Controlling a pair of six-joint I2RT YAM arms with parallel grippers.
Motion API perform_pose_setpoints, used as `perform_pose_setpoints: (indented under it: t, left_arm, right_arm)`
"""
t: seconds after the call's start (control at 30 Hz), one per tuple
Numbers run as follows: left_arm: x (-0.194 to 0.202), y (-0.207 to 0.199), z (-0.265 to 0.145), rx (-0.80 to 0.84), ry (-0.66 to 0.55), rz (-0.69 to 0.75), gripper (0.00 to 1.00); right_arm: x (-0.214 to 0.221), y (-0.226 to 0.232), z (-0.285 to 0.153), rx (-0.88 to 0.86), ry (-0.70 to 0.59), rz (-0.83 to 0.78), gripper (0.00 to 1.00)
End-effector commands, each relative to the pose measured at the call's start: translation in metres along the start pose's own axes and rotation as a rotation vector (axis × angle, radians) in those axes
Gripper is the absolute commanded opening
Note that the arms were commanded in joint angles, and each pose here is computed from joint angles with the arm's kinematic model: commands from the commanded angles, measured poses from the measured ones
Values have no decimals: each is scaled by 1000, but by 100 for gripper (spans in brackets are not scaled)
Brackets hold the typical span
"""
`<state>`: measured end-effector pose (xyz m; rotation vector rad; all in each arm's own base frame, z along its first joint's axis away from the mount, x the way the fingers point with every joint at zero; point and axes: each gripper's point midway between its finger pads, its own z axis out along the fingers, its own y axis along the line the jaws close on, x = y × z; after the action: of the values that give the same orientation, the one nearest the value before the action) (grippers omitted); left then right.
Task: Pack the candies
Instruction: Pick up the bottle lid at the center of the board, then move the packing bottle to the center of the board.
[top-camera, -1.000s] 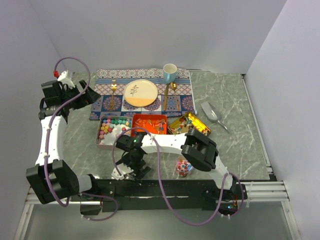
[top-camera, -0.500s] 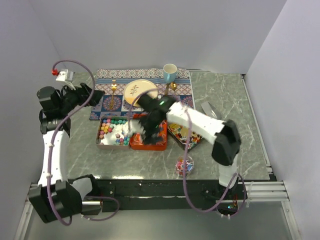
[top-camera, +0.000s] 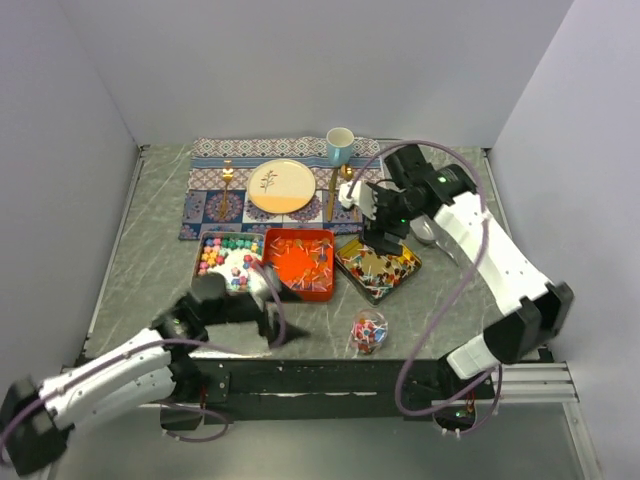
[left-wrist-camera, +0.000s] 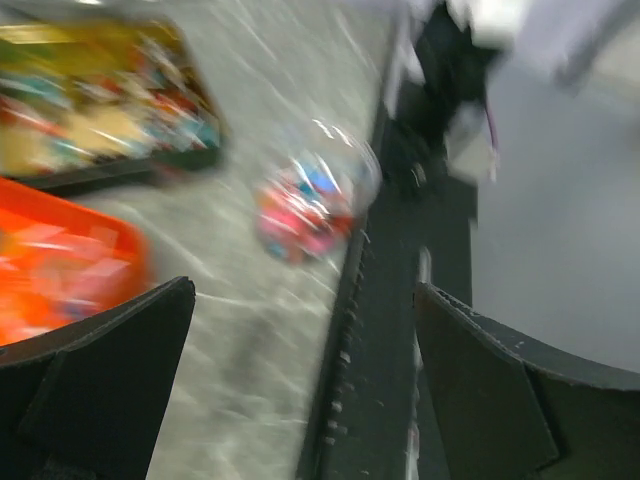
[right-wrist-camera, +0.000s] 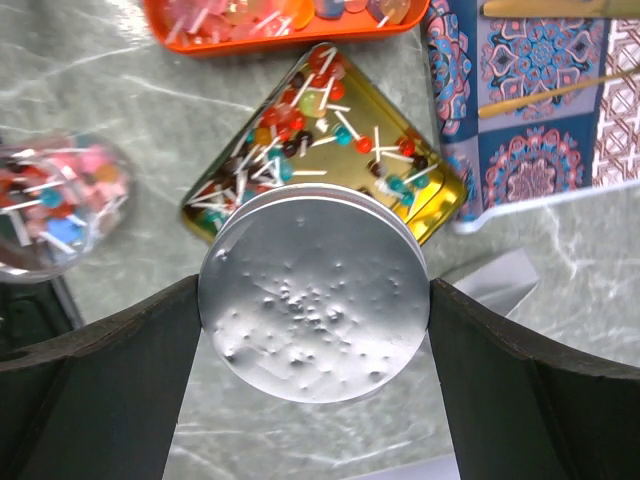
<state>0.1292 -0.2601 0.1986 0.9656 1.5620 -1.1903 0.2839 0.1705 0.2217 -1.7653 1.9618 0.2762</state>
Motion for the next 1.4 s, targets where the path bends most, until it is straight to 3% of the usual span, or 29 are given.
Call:
perform_pose_setpoints:
  t: [0.0, 0.03, 0.17, 0.2, 0.23, 0.4, 0.47, 0.63, 0.8, 1.07, 1.37]
  left_arm:
    - [40, -21, 40, 6, 28, 146, 97]
    - [61, -41, 49, 60, 76, 186, 97]
    - [75, -42, 87, -18, 34, 141, 96]
    - [94, -32, 98, -72, 70, 145, 96]
    - [80, -44, 107, -32, -11, 169, 96]
    - [114, -11, 134, -174, 18, 193, 96]
    - [105, -10, 140, -173, -47, 230, 96]
    - [131, 9, 147, -217, -44, 326, 96]
    - [138, -16, 149, -72, -142, 380, 97]
    - [151, 6, 184, -181, -147, 398, 96]
    - [149, 20, 200, -254, -204, 324, 96]
  right_arm:
    - [-3, 19, -30, 44, -54, 50, 83]
    - [-2, 21, -34, 48, -56, 60, 83]
    - [-4, 26, -56, 82, -73, 71, 83]
    - [-3, 27, -59, 89, -73, 74, 83]
    - [-4, 29, -62, 94, -80, 80, 83]
    - [-2, 34, -70, 117, -88, 102, 83]
    - [2, 35, -68, 125, -84, 119, 83]
    - [17, 36, -64, 144, -40, 158, 83]
    - [40, 57, -50, 92, -2, 181, 83]
    - [52, 65, -44, 64, 26, 181, 83]
    - [78, 89, -41, 6, 90, 144, 83]
